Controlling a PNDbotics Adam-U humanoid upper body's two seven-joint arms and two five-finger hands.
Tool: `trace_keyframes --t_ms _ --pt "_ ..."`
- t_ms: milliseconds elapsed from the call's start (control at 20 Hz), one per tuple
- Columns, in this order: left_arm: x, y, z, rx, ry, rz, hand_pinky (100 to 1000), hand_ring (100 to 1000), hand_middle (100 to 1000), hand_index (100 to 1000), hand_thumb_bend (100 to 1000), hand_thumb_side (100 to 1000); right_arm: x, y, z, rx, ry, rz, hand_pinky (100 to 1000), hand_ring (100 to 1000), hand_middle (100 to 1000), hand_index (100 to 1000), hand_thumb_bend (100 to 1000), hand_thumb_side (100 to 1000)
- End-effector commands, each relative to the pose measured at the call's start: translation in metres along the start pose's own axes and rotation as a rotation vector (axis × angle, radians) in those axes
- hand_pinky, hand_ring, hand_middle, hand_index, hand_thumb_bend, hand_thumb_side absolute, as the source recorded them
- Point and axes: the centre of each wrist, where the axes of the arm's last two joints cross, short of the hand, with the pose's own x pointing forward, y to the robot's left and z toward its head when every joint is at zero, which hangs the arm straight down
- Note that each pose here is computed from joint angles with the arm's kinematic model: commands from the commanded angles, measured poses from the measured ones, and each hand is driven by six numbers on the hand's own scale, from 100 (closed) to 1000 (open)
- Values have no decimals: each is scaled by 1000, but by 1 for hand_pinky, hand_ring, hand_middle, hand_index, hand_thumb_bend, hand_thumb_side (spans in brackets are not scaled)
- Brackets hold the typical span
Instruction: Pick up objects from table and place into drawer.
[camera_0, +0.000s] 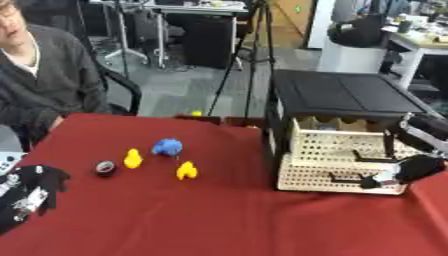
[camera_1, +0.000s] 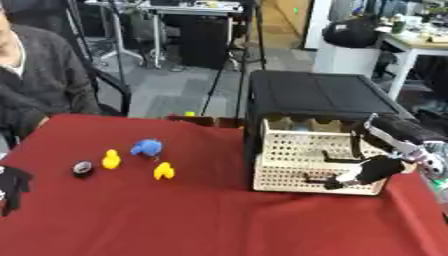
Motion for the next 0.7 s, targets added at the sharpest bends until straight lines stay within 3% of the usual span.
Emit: trace_keyframes --t_ms 50,300,700 --pt "8 12 -1 3 -12 -39 231 353 482 688 100 670 -4 -13 5 -22 10 25 100 100 100 515 968 553" --pt "8 12 -1 4 -12 -39 231 353 482 688 100 670 -3 -12 4 -23 7 25 100 100 100 583 969 554" --pt "7 12 -1 2 -11 -38 231 353 481 687 100 671 -6 -3 0 32 23 17 100 100 100 563 950 520"
